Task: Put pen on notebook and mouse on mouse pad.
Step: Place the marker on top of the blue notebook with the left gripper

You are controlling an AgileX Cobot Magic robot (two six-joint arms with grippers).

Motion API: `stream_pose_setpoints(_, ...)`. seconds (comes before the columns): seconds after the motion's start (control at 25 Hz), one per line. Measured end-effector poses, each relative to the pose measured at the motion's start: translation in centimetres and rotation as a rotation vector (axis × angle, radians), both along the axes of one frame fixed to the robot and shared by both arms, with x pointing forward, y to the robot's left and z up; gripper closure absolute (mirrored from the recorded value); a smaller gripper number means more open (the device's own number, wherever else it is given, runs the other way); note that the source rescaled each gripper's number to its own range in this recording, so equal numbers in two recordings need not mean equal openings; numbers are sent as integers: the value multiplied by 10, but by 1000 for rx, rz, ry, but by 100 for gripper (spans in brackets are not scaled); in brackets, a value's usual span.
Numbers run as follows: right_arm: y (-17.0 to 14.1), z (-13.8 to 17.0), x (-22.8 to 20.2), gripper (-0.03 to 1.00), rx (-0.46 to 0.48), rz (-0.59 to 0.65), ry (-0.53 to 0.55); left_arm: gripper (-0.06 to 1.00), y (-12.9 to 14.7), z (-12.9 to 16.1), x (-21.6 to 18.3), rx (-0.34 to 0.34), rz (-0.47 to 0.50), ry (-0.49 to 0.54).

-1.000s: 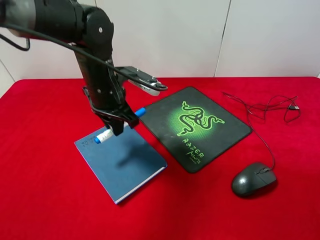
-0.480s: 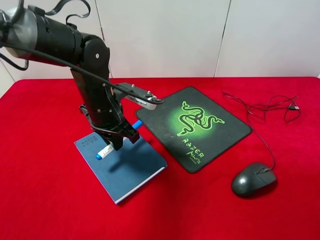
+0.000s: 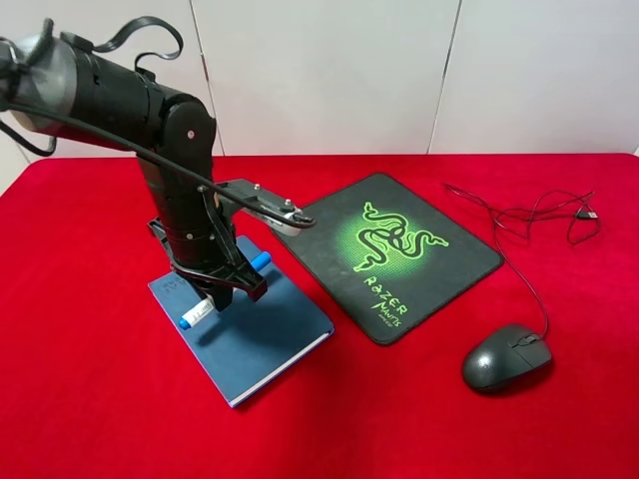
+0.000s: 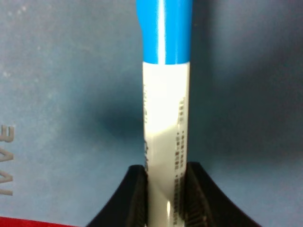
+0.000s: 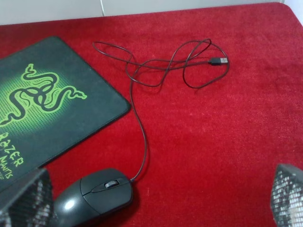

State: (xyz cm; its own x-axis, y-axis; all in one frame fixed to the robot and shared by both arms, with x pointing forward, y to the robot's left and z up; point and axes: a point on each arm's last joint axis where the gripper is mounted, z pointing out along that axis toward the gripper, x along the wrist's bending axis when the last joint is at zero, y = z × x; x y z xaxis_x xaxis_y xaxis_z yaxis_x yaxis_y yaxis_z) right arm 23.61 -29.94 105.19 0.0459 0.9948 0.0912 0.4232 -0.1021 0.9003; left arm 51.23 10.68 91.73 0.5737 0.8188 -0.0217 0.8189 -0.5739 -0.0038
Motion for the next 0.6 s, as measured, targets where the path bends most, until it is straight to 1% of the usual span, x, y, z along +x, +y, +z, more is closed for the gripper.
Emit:
stream_pose_setpoints(0.16,0,0,0,-3,0,0,0,94,0,-7,-1,10,4,13)
stream_pose_setpoints(0.52,0,0,0,-3,0,0,0,94,0,-8,0,6,4,6)
stream_pose_setpoints(0.6,0,0,0,-3,0,0,0,92,0,-8,0,6,4,6)
